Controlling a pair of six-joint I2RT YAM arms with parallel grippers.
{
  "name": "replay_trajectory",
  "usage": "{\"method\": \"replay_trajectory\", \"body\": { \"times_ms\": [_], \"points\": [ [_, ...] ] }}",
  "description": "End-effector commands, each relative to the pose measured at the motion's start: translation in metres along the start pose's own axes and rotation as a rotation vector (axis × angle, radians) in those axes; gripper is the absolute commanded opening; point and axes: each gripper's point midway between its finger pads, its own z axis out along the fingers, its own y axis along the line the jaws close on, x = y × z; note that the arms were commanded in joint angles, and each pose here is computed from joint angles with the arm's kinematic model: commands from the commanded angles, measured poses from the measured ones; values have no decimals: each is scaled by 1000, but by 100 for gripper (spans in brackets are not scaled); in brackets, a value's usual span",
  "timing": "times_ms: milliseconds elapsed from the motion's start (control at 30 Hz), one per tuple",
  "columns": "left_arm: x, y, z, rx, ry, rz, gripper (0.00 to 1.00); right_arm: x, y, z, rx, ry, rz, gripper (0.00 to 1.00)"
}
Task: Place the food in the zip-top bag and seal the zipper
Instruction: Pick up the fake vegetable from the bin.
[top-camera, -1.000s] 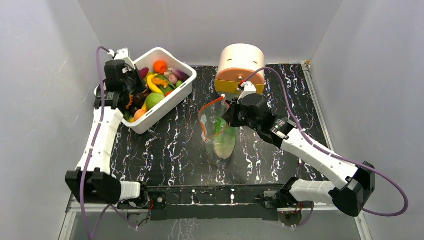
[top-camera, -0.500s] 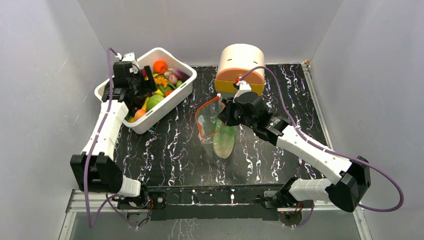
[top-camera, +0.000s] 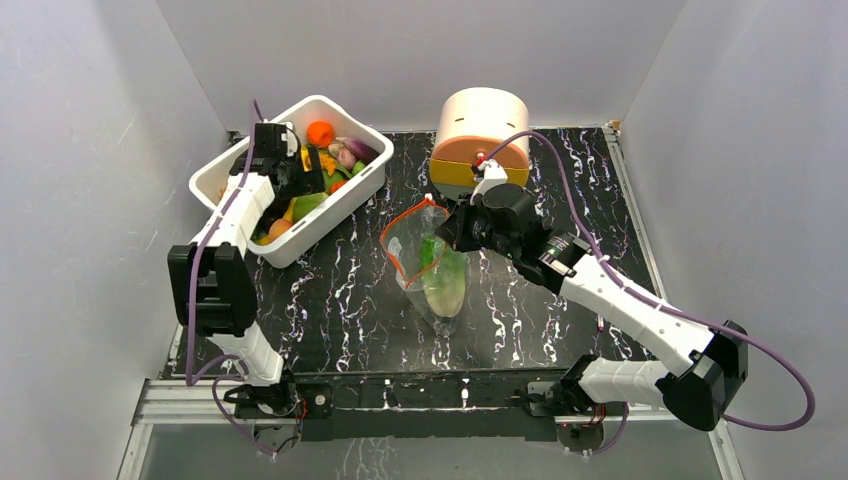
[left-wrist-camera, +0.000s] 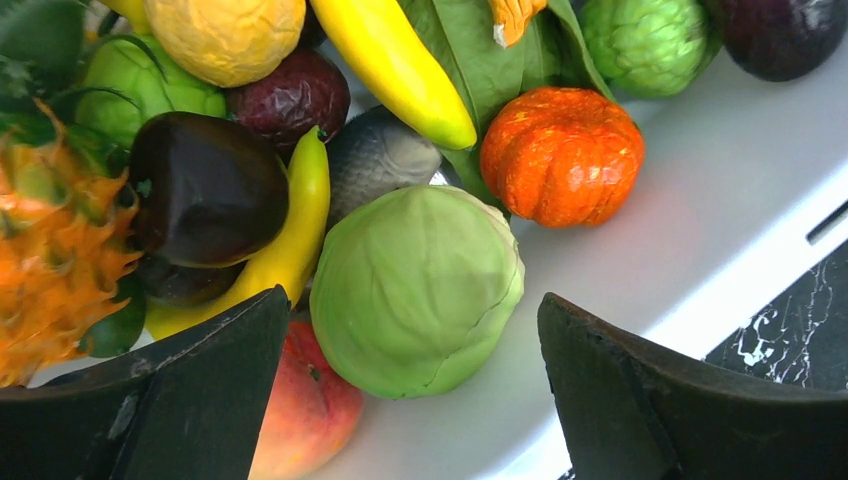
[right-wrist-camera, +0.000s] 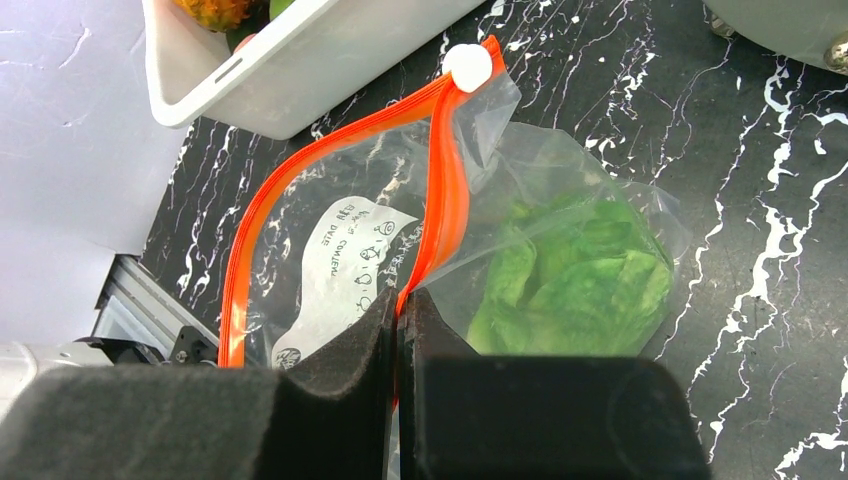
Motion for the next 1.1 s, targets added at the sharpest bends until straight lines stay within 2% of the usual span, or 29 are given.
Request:
{"method": "replay_trajectory", "body": {
  "times_ms": [0, 167, 367, 467, 700, 900, 1067],
  "points": [
    [2, -2, 3, 23, 15, 7, 94, -24, 14, -10, -55, -87, 3, 0],
    [15, -3, 21, 31, 72, 6, 94, -28, 13, -11, -40, -101, 2, 0],
    [32, -4, 34, 50, 105, 9, 83, -27, 15, -11, -49, -93, 5, 0],
    [33, -3, 35, 45, 113, 10, 72, -26, 13, -11, -46, -92, 7, 0],
    [22, 0, 23, 16, 73, -10, 34, -29, 14, -12, -43, -104, 9, 0],
    [0, 13, 0, -63, -38, -41, 12, -26, 12, -11, -42, -104, 17, 0],
    [-13, 20, -18, -104, -102, -64, 2, -27, 13, -11, -42, -103, 17, 0]
  ]
}}
